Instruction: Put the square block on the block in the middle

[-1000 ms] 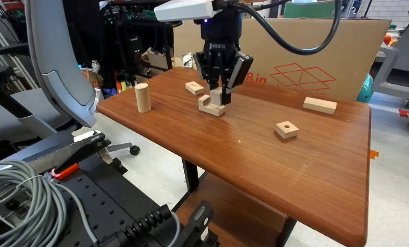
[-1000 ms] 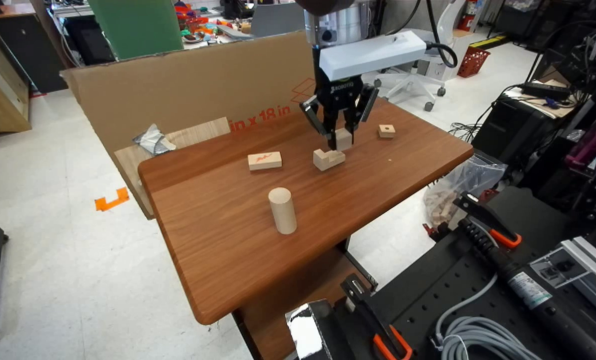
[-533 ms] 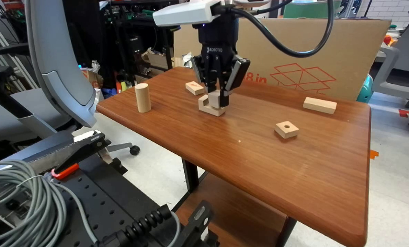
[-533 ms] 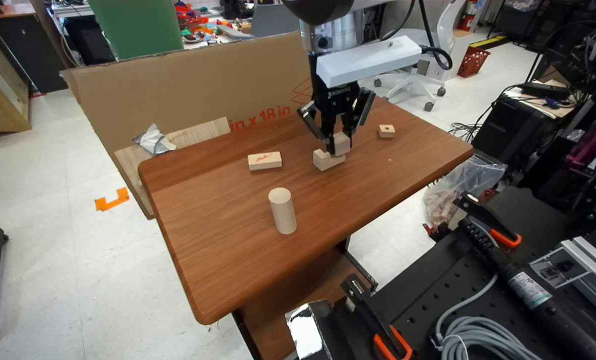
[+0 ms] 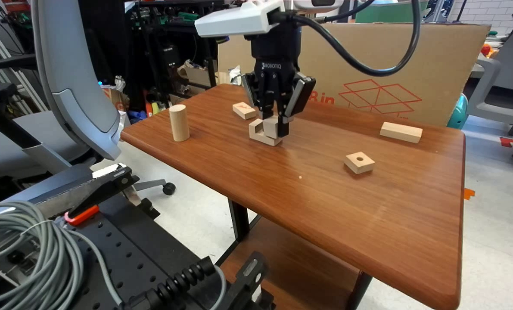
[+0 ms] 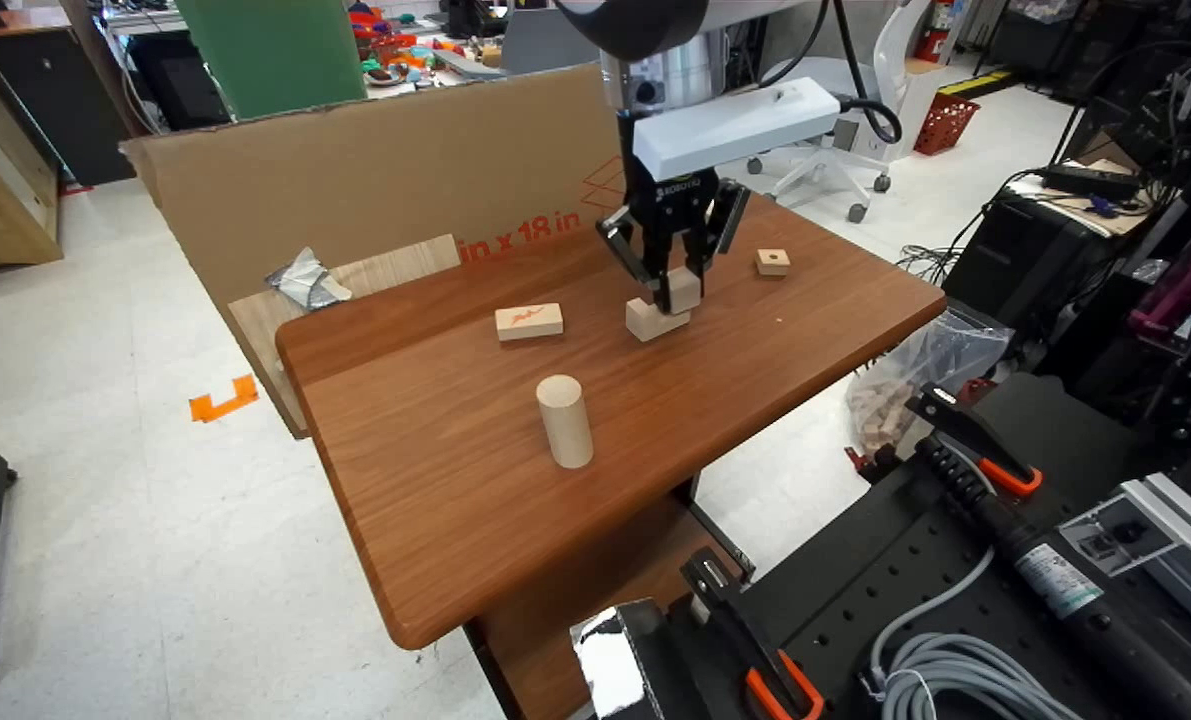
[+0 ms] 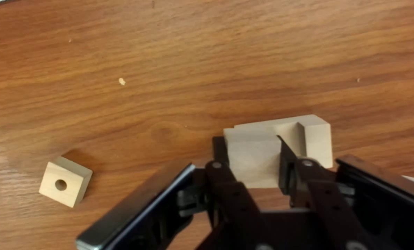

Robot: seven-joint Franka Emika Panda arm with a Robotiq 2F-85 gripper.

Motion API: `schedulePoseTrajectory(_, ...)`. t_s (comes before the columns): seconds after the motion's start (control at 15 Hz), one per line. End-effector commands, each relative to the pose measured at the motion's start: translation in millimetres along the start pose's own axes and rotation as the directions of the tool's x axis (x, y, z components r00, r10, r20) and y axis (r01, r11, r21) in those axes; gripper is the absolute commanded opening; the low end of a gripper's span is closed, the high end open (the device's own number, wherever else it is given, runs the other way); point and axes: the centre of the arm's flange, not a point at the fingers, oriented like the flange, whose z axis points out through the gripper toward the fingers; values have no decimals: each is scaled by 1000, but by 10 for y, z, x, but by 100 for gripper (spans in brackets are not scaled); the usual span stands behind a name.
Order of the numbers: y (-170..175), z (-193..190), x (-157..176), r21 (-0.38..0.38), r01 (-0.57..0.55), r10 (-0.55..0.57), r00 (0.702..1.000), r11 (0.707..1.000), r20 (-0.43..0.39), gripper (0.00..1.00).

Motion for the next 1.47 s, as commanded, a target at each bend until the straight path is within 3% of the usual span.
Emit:
schedulePoseTrajectory(0.0, -58, -18, 54, -32, 16, -16, 1000, 999, 4, 9)
schedulePoseTrajectory(0.07, -63, -21, 43, -34, 14, -14, 1000, 999, 4, 59)
schedulePoseTrajectory(0.2, -64, -35, 20, -38, 16, -16, 1000, 999, -1, 66)
schedulePoseTrajectory(0.53, 25, -183, -84, -28, 2, -3, 999, 1000, -33, 100)
schedulePoseTrajectory(0.87, 537, -653, -206, -11, -61, 59, 990, 998, -125, 100)
schedulePoseTrajectory(1.27, 1183, -1235, -653, 63, -124, 134, 970, 990, -205, 100)
schedulePoseTrajectory(1.33, 1006, -1066, -342, 39, -130, 135, 974, 991, -182, 100)
schedulePoseTrajectory(1.4, 1076, -1130, -399, 44, -137, 143, 972, 990, -188, 100)
